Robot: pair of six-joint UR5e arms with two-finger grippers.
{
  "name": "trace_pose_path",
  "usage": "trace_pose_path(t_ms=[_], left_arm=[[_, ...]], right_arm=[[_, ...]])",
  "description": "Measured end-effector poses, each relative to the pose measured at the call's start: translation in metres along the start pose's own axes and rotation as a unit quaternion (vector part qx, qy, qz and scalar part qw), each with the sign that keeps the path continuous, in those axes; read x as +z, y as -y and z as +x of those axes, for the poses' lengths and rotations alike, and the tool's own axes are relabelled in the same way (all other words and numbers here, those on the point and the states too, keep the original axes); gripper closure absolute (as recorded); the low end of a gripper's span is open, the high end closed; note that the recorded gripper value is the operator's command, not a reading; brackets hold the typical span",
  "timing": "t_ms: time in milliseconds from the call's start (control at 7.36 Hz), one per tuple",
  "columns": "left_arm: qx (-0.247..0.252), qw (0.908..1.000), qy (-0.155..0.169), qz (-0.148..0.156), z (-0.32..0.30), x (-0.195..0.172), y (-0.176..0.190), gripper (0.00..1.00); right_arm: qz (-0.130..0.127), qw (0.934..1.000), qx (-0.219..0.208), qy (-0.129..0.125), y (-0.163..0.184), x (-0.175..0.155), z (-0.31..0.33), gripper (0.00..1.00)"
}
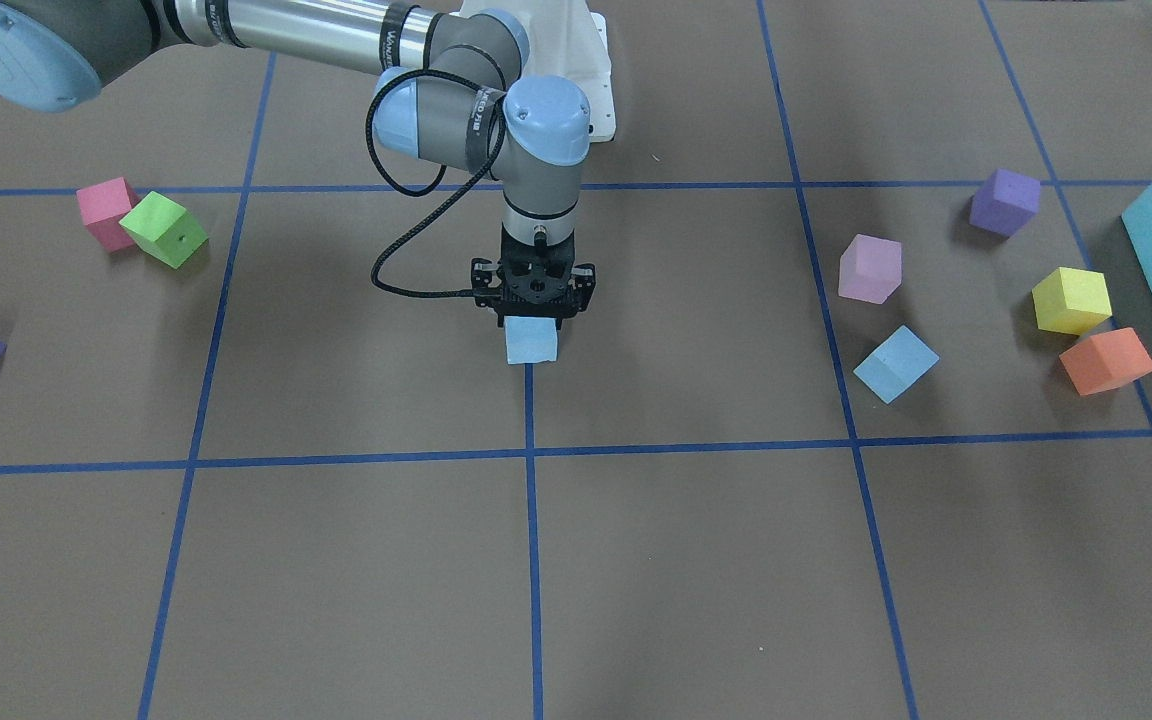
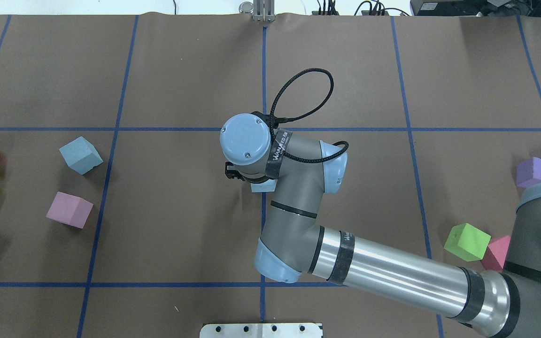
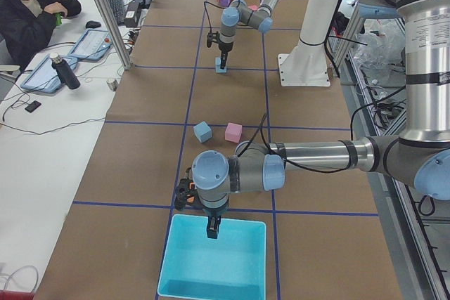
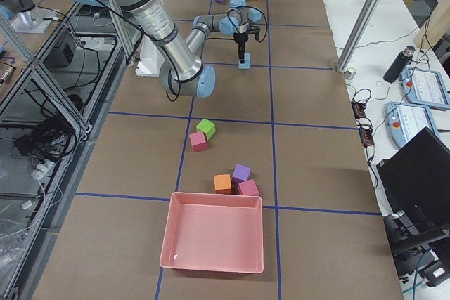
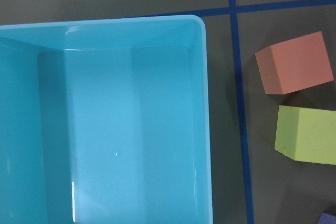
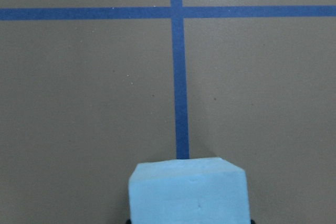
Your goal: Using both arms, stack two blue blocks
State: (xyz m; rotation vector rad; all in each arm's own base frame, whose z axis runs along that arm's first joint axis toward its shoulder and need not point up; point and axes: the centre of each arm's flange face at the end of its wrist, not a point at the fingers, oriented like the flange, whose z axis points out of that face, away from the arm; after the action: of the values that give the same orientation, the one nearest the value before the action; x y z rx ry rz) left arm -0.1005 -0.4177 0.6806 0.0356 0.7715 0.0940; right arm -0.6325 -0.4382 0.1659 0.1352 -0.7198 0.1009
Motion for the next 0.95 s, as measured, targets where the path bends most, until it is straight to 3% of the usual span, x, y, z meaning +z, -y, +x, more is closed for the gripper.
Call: trace_pose_path(t_ms=[272,543,951], left_arm=[[0.005,1.0000,0.001,0.005,0.004,-0.005,0.005,0.02],[0.026,0.9993,0.009,0.026,0.023,-0.027,0.014,0.02],[0.089,0.9912,0.028,0.094,0.075,-0.091,0.064,0.02]], right_arm=[[0.006,0.9998,0.002,0.017,0.056,-0.059,0.022,0.00],[0.008,0.9997,-0.016,0.018,0.123,-0.118,0.074,0.00],[0.005,0.9968,-0.076,0.027,0.210,-0.157,0.207,0.00]])
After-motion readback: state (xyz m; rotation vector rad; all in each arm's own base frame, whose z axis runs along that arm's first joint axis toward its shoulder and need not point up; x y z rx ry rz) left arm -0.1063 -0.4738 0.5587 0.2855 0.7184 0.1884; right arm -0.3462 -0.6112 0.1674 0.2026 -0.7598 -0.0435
